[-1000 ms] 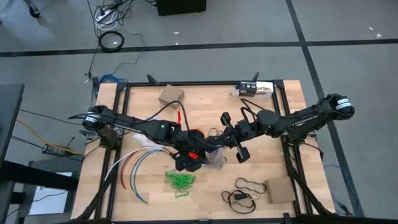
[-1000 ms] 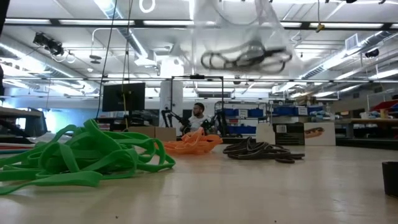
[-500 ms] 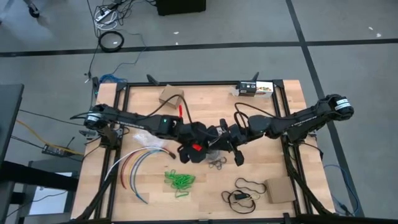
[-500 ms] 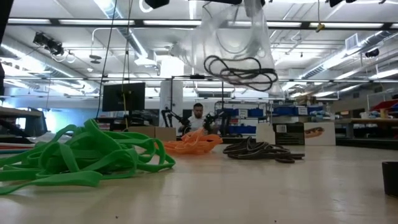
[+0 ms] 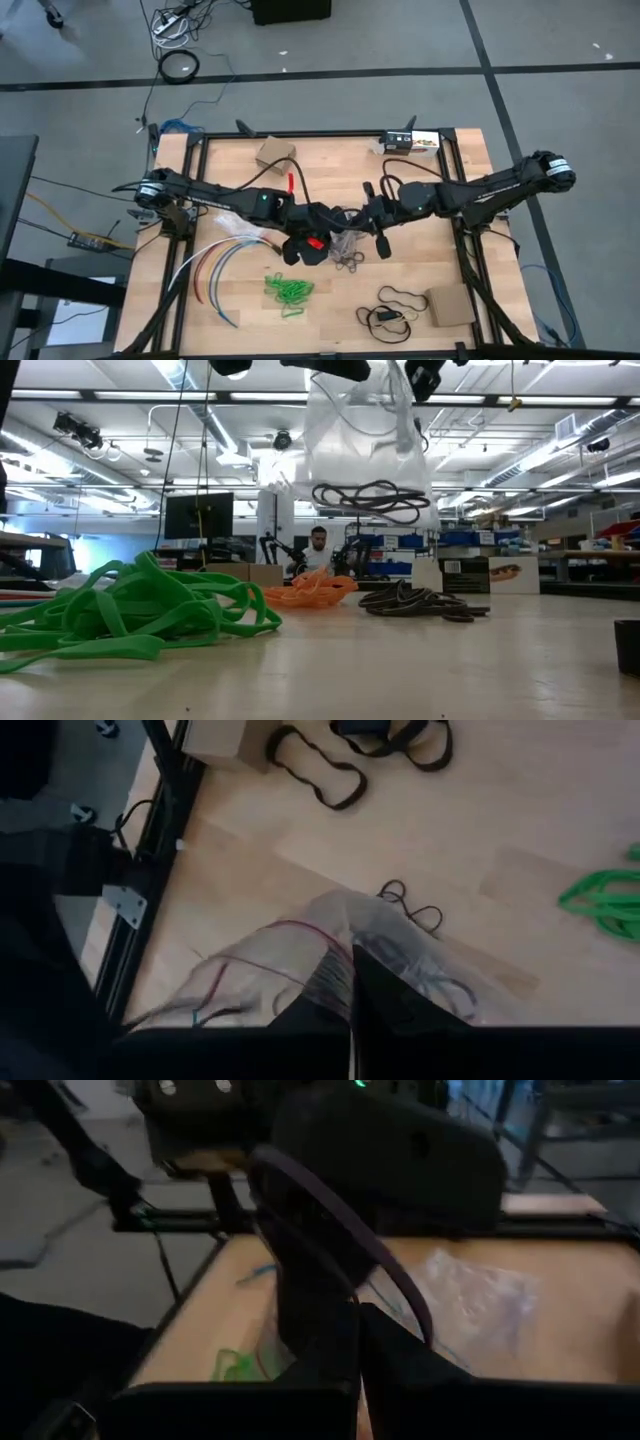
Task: Sort rubber bands
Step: Put the purple rubber band into the transparent zip bag
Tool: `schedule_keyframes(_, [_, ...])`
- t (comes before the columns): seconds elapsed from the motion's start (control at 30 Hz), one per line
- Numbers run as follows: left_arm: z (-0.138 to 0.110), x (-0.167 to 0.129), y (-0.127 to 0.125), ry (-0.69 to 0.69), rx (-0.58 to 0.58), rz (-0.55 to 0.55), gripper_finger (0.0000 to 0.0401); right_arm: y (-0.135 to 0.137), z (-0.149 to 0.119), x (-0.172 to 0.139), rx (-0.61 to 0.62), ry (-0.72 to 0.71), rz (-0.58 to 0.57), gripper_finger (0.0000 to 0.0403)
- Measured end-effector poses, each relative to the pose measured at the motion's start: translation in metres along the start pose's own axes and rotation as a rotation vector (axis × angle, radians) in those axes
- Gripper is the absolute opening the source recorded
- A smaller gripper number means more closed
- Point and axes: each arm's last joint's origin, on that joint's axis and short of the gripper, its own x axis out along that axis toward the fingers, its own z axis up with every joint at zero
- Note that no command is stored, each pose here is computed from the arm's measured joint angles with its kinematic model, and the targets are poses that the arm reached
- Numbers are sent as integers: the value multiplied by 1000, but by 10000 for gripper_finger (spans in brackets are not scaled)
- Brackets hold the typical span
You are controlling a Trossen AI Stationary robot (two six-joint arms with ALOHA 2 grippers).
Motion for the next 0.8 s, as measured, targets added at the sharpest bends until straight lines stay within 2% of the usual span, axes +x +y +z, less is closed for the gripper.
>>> schedule_keyframes(0.07, [1, -1, 0, 0, 1, 3, 0, -2, -2, -3, 5, 35, -29, 0])
schedule_keyframes(0.23, [5, -5, 6, -24, 3, 40, 0, 0, -8, 0, 19, 85, 12, 0])
schedule_keyframes(0.4, [9, -11, 12, -52, 5, 57, 0, -2, -18, -2, 56, 183, -7, 3])
schedule_keyframes(0.8, [7, -12, 9, -20, 4, 35, 0, 11, 5, -5, -45, 123, 59, 38])
